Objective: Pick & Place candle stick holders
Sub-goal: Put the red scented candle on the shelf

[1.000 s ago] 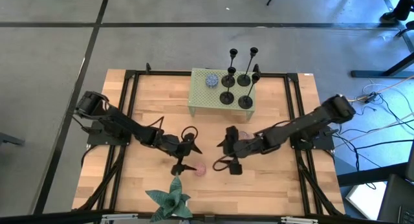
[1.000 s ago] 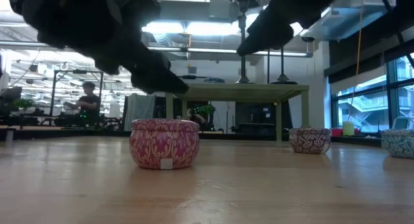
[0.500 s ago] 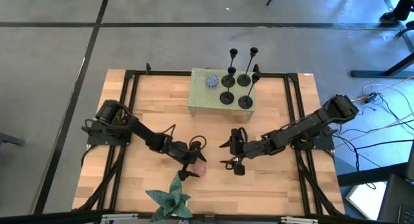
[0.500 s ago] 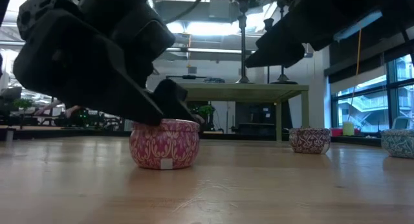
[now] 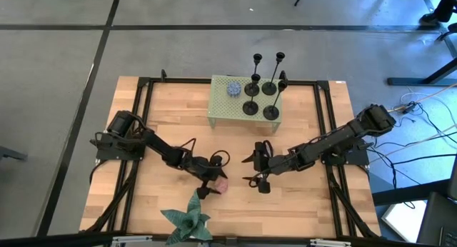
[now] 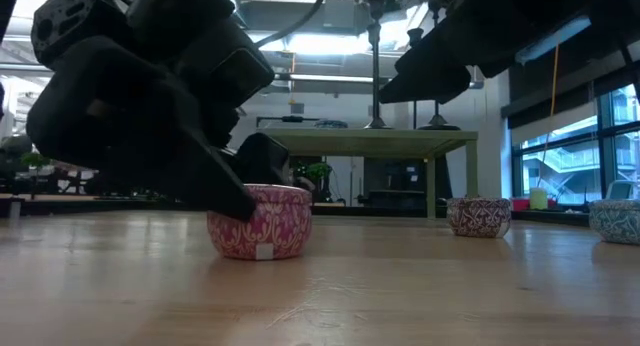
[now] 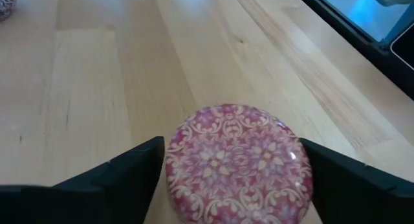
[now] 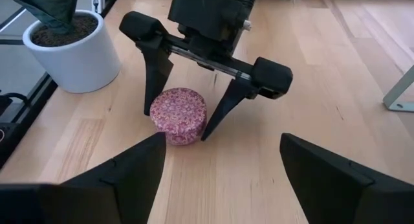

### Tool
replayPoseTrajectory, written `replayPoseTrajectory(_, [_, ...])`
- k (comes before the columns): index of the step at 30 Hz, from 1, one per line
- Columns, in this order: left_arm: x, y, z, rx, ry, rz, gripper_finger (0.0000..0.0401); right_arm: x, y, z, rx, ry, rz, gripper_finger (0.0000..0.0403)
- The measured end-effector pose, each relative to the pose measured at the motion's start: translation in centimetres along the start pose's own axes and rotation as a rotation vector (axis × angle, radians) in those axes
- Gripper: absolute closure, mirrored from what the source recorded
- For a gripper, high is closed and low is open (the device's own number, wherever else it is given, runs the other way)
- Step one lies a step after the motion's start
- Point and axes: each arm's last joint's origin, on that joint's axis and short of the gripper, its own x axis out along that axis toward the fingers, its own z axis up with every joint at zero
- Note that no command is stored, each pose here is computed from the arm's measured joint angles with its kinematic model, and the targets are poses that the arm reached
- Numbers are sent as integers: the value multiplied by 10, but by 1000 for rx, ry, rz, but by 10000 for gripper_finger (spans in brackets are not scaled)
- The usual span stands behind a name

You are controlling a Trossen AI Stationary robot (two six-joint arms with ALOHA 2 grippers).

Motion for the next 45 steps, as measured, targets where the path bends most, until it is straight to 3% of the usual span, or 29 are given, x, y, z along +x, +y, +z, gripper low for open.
replayPoseTrajectory(5, [0,0,1,-18,-10,5,112,0,0,0,2,0,0,98])
replayPoseTrajectory(11, [-14,5,22,-90,-89,92,113,0,0,0,3,-1,0,98])
replayPoseTrajectory(16, [-46,15,51,-78,-155,206,109,0,0,0,0,0,0,98])
replayPoseTrajectory(22, [-99,41,82,-108,-232,469,103,0,0,0,-4,3,-1,98])
replayPoseTrajectory(31, [-131,99,116,-120,-287,623,106,1,-2,0,-15,6,-7,98])
replayPoseTrajectory(38, [-135,136,122,-201,-280,725,106,1,-2,-1,-32,17,-9,98])
replayPoseTrajectory(45, [-122,160,106,-274,-220,737,104,1,-2,-2,-33,24,-10,98])
